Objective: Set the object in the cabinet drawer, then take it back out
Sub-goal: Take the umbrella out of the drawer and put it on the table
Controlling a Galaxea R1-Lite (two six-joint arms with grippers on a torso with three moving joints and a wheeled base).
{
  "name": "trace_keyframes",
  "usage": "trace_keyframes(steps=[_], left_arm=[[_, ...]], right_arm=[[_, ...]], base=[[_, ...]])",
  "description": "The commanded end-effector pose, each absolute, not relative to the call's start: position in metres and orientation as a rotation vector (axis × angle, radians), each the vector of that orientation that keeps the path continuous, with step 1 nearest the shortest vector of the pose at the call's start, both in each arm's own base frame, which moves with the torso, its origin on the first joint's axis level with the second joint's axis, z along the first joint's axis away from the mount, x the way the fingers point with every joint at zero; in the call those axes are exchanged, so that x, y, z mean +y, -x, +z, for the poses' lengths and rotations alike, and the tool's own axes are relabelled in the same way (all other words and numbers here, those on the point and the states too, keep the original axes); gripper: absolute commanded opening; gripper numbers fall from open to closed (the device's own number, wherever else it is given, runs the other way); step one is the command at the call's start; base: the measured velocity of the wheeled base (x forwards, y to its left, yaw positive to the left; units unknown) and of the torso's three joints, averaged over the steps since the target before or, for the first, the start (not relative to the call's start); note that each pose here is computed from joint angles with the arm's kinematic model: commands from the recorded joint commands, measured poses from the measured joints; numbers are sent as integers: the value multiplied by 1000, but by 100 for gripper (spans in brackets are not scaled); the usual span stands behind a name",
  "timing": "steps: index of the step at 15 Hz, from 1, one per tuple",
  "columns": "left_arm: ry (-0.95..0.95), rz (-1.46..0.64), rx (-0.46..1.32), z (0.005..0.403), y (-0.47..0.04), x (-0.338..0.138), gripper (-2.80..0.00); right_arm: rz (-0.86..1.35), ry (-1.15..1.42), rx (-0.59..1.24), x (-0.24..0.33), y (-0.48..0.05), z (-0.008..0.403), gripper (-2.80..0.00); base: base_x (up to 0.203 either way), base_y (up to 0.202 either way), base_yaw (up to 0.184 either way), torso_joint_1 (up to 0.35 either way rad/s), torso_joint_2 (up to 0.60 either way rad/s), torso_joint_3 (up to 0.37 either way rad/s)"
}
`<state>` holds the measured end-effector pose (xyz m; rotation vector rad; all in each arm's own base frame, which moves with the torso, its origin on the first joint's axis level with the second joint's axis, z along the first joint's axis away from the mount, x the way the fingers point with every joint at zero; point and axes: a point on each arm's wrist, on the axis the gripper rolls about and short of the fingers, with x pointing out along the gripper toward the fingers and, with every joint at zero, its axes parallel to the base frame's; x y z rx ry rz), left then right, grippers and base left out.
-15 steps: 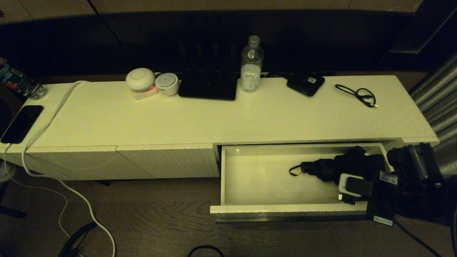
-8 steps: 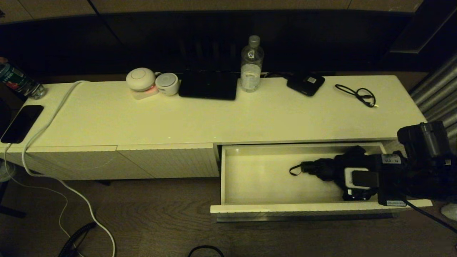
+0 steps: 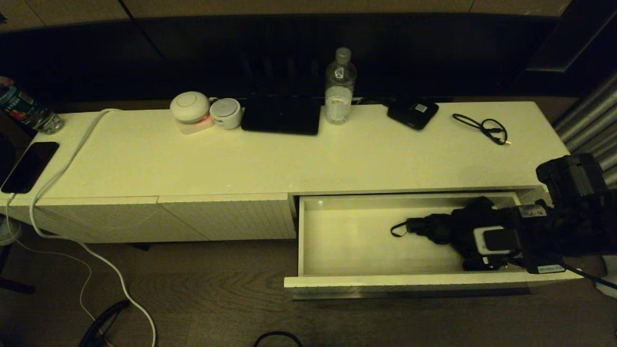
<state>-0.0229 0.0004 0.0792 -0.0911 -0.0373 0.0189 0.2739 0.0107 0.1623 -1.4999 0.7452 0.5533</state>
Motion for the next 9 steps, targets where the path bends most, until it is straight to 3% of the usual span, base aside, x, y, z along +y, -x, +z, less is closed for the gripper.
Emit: trace_keyframes(steps=[1,9], left_arm=[[92,20,-39,79,23,0,-280],[92,20,-39,79,23,0,-280]], right_arm=[[556,1482,797,2,-277,162,0],[603,1421,840,-10,-298,143,0]], base=[[0,0,0,0,0,0],[0,0,0,0,0,0]])
